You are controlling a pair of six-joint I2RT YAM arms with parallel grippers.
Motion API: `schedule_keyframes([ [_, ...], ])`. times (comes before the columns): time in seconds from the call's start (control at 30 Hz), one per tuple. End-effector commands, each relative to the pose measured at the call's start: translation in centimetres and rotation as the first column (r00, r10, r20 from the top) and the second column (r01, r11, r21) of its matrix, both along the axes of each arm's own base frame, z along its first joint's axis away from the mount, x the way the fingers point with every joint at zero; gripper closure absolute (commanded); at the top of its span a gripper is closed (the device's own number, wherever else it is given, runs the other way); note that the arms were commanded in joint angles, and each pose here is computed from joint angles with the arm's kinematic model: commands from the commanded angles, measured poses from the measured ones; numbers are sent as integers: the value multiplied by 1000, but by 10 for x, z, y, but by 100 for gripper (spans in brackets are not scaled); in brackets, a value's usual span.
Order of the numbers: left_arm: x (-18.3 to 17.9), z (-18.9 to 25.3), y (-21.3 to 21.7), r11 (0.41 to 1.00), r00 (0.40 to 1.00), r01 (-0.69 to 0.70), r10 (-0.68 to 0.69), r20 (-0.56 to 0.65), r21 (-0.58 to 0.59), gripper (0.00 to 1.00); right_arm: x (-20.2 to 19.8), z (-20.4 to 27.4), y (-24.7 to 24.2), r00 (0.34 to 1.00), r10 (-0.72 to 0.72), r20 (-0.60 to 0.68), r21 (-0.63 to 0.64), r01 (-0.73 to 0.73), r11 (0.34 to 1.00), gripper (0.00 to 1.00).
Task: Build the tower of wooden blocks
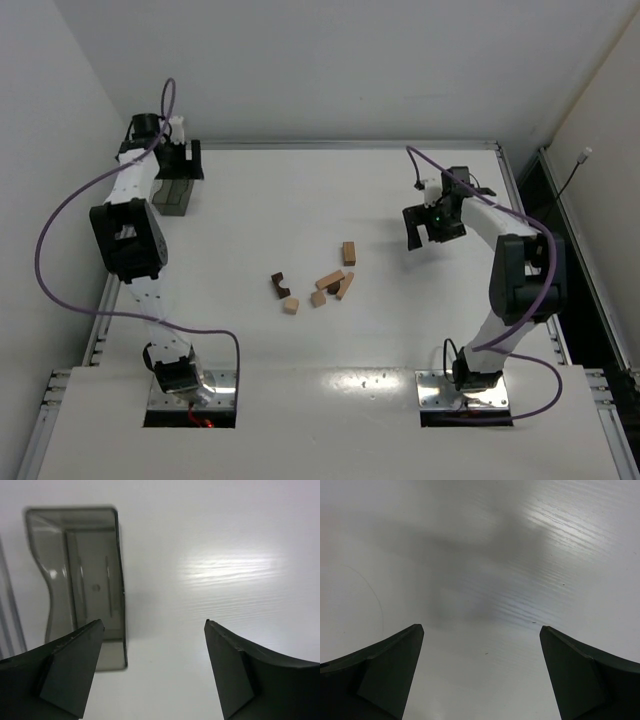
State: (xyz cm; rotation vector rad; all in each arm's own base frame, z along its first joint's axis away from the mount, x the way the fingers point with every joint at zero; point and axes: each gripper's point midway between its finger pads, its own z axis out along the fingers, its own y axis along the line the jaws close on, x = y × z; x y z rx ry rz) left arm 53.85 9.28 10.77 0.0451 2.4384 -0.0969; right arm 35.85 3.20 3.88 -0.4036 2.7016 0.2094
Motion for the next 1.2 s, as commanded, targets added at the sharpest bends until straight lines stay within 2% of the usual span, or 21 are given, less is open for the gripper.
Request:
schedule_keyframes([
  [0.0,-8,142,-58,992,960,75,-43,277,-105,20,11,35,20,990,65,122,58,-72,996,0],
  [0.03,-22,171,-90,989,944,119,-83,319,-93,20,10,39,28,986,99,137,66,-108,992,0],
  [0.07,-30,178,-102,988,940,129,-97,327,-79,19,9,44,36,982,118,150,83,-131,988,0],
  [0.1,-41,165,-127,984,944,165,-136,301,-73,17,7,44,47,976,157,153,77,-170,982,0],
  [0.13,-57,160,-132,990,949,125,-100,298,-67,3,3,47,65,966,206,153,77,-220,972,0],
  [0.17,-60,180,-141,989,930,137,-111,350,-50,0,3,43,65,968,207,144,78,-219,972,0],
  [0.2,-73,153,-149,989,946,141,-121,301,-46,0,-5,44,90,956,258,139,86,-272,959,0],
  [0.23,-82,148,-163,988,948,141,-118,296,-58,0,-6,42,104,951,280,133,81,-292,953,0],
  [0.27,-88,156,-165,990,937,129,-103,333,-56,0,-11,35,112,949,296,111,53,-303,952,0],
  [0.3,-98,134,-163,992,953,111,-88,290,-64,0,-11,34,125,942,316,116,43,-323,946,0],
  [0.33,-104,130,-166,992,955,104,-79,285,-74,0,-13,36,146,932,341,121,26,-347,938,0],
  [0.47,-119,118,-155,995,963,-2,29,267,-99,0,-16,24,181,931,358,66,24,-360,932,2],
  [0.53,-126,111,-155,996,967,-6,29,254,-90,0,-21,23,199,914,400,68,24,-403,915,3],
  [0.6,-131,101,-155,996,973,-8,28,227,-86,0,-32,23,215,877,475,74,27,-478,878,7],
  [0.73,-137,92,-153,998,981,3,10,195,-63,0,-65,17,241,730,674,115,-6,-678,735,10],
  [0.8,-139,88,-154,998,983,11,2,185,-69,0,-72,13,239,707,699,104,-33,-700,713,17],
  [1.0,-134,85,-156,997,984,3,11,179,-78,0,-59,19,254,726,680,101,-10,-682,731,20],
  [1.17,-129,87,-155,997,982,-4,18,185,-73,0,-56,-5,262,790,613,-7,32,-613,790,13],
])
